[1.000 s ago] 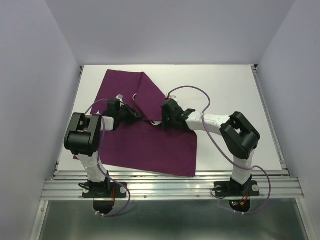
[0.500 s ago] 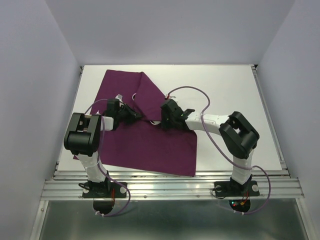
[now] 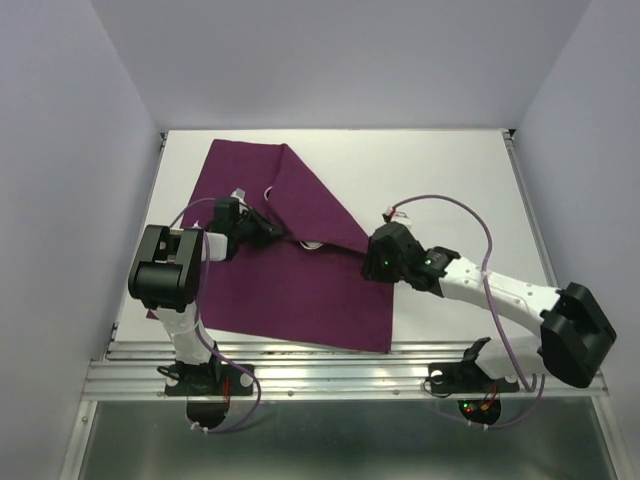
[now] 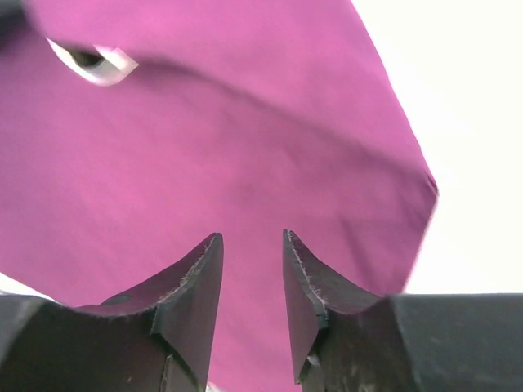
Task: Prepare the surgical pack
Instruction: Pack the surgical kit at the center of the board.
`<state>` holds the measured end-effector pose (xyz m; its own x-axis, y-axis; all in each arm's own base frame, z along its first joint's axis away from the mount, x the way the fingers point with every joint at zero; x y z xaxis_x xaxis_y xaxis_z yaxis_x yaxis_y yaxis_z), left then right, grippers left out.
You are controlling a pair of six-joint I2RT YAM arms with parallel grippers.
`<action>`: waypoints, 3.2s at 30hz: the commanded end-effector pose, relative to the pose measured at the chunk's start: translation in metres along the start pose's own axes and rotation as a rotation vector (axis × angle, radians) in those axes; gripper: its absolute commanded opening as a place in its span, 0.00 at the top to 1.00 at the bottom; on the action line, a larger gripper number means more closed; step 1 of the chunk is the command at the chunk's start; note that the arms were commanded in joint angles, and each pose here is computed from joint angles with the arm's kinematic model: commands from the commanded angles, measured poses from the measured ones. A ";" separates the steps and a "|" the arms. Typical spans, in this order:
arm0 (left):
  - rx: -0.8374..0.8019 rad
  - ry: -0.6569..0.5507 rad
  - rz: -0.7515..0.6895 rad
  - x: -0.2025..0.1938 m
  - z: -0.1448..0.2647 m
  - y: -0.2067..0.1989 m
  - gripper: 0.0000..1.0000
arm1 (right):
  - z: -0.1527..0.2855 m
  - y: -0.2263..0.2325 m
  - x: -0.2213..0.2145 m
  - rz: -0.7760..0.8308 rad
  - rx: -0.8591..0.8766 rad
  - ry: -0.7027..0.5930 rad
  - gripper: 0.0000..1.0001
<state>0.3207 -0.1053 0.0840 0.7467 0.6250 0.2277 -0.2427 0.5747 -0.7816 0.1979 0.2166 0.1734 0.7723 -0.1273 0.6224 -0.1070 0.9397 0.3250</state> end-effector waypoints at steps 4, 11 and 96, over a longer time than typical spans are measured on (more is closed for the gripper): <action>0.066 0.026 -0.003 -0.004 -0.001 0.011 1.00 | 0.040 -0.042 -0.049 -0.061 -0.106 0.208 0.51; 0.065 0.026 -0.006 -0.003 -0.001 0.009 1.00 | 0.061 -0.061 -0.077 -0.075 -0.099 0.356 0.40; 0.077 0.039 -0.008 -0.004 -0.002 0.012 1.00 | -0.124 0.001 0.090 0.005 -0.134 -0.042 0.79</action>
<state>0.3211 -0.1052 0.0843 0.7538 0.6173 0.2251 -0.2441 0.5811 -0.7763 0.3335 0.2369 0.1496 0.7536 -0.1115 0.6478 -0.0347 0.9774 0.2086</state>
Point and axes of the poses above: each gripper's point midway between its finger pads, its own z axis back along the fingers, its own y axis along the line the jaws close on, x = y × z, the point moved 10 cm from there along z, back along the fingers, and after that the axes turned 2 degrees about z, right-handed, at the moved point
